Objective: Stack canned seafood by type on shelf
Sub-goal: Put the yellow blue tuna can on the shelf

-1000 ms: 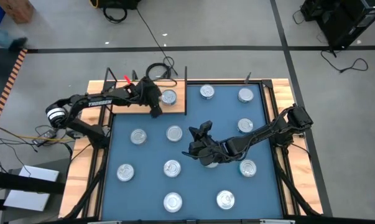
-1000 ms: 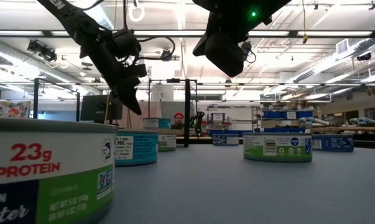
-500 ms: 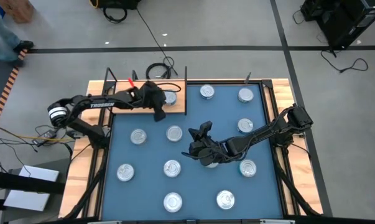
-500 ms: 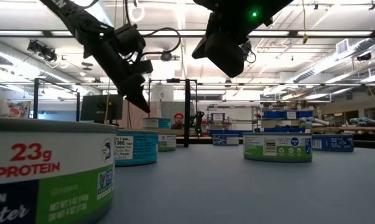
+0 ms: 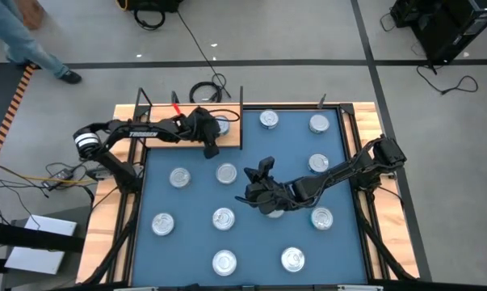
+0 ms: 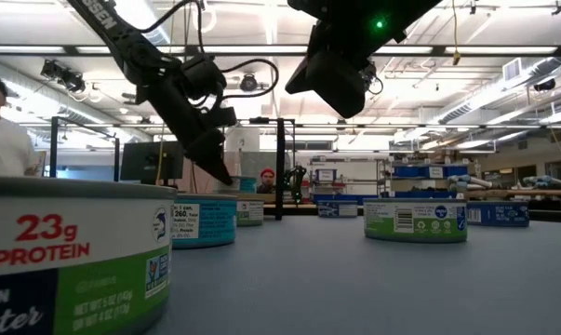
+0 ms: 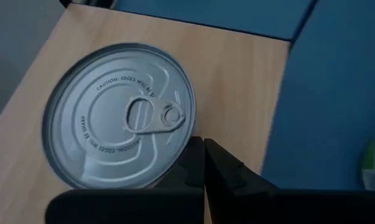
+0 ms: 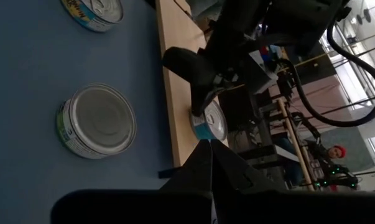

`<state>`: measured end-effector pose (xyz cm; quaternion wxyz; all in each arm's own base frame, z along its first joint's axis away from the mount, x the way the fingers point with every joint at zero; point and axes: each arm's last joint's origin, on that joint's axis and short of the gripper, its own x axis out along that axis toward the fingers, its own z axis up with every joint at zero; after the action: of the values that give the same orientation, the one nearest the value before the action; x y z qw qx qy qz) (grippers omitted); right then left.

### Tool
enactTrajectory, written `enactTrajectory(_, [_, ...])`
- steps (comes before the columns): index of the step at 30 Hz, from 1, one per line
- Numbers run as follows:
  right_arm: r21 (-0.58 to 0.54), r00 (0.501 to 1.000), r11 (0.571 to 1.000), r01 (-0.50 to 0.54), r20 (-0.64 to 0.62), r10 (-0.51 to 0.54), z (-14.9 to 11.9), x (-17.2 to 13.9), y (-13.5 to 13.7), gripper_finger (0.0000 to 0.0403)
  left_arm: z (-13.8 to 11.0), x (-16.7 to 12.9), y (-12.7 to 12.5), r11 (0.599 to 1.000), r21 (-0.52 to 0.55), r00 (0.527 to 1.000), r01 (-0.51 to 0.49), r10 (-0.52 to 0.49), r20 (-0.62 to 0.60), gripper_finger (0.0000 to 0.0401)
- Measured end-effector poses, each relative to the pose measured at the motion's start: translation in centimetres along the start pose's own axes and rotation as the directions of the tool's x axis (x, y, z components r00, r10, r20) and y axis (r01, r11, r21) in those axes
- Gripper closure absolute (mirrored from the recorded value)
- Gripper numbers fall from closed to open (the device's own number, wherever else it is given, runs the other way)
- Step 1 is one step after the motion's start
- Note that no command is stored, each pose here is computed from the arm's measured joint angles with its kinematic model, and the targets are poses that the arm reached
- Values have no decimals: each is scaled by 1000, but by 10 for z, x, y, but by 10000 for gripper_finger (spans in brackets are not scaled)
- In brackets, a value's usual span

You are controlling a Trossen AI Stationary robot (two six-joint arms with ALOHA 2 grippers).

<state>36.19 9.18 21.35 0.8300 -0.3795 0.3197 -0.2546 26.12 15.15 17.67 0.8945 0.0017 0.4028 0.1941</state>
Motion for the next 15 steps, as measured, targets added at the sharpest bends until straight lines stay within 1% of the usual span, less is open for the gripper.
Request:
enactTrajectory(10, [0,1000,1000,-1,-1,1,0,0,0,399,-4,16,12,999,-31,999,-39,39,12,400])
enactTrajectory(15, [0,1000,1000,0,-3,0,0,0,0,399,-3,14,14,998,-33,999,-48,48,24,400])
